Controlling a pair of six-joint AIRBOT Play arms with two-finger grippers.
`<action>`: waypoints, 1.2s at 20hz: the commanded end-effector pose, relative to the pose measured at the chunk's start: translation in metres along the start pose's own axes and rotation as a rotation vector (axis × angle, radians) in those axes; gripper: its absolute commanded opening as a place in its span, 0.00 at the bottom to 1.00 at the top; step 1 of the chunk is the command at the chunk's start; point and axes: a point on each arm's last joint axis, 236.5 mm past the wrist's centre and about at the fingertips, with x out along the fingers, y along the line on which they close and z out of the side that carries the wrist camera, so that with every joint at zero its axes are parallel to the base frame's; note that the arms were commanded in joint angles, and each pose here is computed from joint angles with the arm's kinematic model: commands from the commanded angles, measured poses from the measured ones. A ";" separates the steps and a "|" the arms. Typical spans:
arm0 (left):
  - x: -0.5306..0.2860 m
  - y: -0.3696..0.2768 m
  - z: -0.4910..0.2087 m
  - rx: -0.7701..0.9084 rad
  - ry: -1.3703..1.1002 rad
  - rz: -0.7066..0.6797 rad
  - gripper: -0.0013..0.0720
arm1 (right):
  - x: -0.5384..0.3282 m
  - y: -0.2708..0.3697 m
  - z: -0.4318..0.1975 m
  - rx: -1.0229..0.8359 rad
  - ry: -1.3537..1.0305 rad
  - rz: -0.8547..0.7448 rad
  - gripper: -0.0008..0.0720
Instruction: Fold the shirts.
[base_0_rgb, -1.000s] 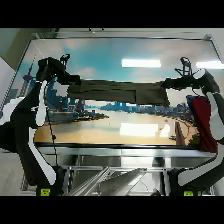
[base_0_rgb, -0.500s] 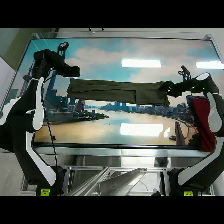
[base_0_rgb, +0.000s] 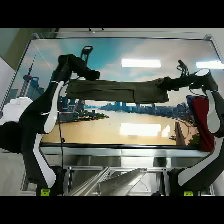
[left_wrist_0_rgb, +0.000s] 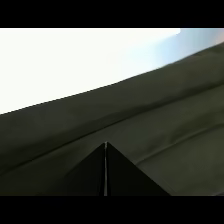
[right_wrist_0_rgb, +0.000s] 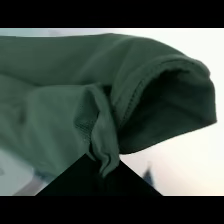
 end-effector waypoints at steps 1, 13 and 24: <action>0.040 -0.072 -0.001 0.042 -0.014 -0.144 0.04 | -0.043 0.070 0.019 -0.157 -0.040 0.043 0.04; 0.017 -0.129 0.001 0.073 0.014 -0.273 0.04 | -0.046 0.217 0.007 -0.393 -0.022 0.141 0.04; -0.398 0.004 0.030 -0.037 -0.590 0.038 0.04 | 0.137 0.414 0.006 -0.345 -0.435 0.409 0.04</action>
